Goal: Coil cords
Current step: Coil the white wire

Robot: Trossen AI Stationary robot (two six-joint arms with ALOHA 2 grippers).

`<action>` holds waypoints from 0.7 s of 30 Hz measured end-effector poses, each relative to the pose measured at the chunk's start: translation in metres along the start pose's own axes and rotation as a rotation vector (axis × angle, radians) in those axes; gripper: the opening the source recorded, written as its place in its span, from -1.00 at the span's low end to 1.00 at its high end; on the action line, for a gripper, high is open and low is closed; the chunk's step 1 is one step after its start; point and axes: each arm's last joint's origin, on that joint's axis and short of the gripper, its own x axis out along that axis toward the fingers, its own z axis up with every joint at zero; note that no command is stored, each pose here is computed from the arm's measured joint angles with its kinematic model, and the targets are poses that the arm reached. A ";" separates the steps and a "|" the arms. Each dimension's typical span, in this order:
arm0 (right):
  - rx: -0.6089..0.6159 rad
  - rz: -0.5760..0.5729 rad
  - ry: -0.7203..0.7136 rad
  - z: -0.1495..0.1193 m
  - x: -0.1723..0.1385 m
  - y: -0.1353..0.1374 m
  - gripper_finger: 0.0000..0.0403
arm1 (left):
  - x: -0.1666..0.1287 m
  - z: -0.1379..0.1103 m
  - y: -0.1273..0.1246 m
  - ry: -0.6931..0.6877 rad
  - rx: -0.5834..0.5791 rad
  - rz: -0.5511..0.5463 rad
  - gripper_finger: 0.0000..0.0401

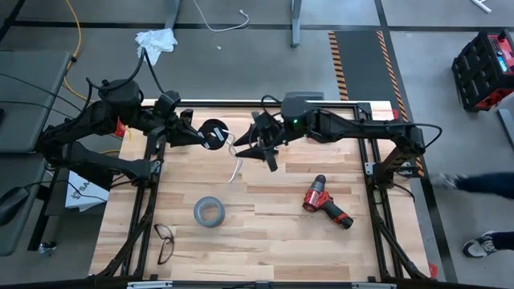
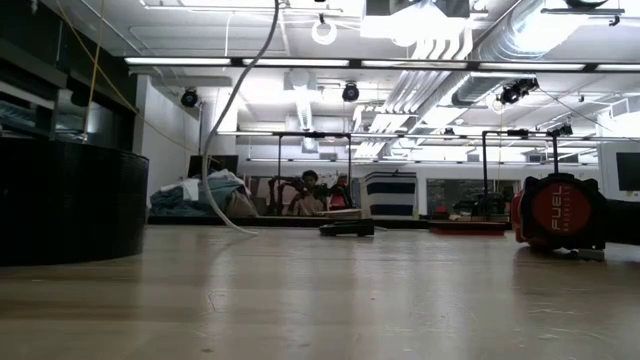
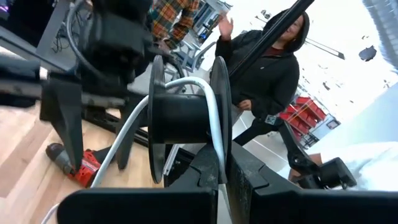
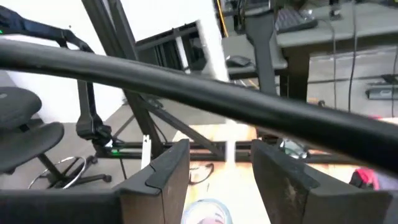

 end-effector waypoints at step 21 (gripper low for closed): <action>-0.038 -0.106 0.085 -0.015 0.009 -0.004 -0.56 | -0.002 0.001 0.000 -0.033 0.016 0.036 -1.00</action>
